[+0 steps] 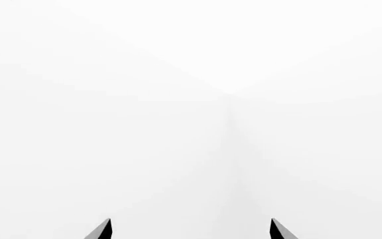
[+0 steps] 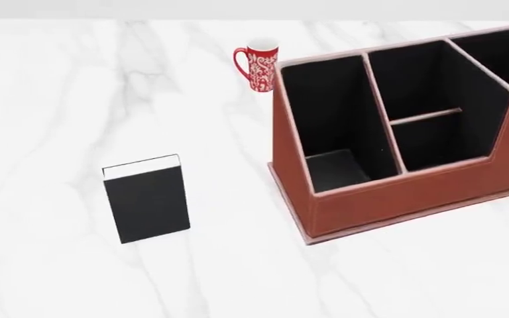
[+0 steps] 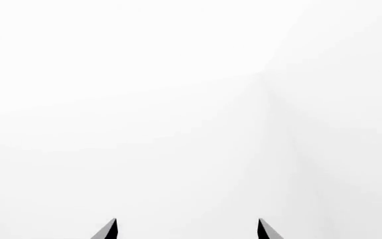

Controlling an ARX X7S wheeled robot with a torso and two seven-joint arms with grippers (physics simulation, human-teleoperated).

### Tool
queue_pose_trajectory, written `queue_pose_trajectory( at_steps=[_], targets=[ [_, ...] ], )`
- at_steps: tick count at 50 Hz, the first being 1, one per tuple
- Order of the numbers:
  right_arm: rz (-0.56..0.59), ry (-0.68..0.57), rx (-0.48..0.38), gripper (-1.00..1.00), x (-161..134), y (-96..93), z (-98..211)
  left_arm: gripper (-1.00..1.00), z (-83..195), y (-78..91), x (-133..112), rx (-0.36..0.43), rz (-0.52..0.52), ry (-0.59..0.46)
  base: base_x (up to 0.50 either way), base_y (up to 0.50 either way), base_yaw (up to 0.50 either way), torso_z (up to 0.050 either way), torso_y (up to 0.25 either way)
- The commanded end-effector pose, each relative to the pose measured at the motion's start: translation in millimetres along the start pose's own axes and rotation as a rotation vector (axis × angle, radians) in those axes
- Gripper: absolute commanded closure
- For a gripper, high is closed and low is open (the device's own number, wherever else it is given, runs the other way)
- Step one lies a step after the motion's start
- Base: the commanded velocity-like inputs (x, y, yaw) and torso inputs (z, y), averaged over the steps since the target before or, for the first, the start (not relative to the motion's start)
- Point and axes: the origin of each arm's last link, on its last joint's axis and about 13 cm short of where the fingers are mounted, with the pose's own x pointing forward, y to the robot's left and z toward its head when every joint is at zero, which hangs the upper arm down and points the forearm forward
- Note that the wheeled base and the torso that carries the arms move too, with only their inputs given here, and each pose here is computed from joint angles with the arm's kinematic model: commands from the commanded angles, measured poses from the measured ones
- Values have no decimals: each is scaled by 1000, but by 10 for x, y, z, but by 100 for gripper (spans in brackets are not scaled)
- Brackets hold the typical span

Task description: Pick up the book and place it in the left compartment of the caddy.

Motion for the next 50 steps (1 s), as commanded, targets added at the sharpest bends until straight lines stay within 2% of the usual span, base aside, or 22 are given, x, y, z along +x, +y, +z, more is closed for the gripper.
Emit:
queue_pose_trajectory(
  at_steps=[1,11,18,42,48,50],
  targets=[
    [13,-56,13,-100,34,-19,-27,-100,17,-16,11,3,-20,-39,0,-230,0,0,0],
    [18,-49,2,-100,33,-11,-38,-100,26,-2,4,2,-19,-40,0,-95,0,0,0],
    [27,-36,-35,-100,31,-1,-58,-100,26,-5,2,2,-20,-40,32,0,0,0,0],
    [30,-37,-35,-100,33,11,-58,-100,26,3,3,3,-19,-38,475,0,0,0,0],
    [51,-56,-33,-100,17,12,-54,-100,20,-8,8,2,-21,-37,0,0,0,0,3],
    [43,-40,1,-100,23,9,-49,-100,21,-7,7,1,-20,-37,0,0,0,0,0]
  ],
)
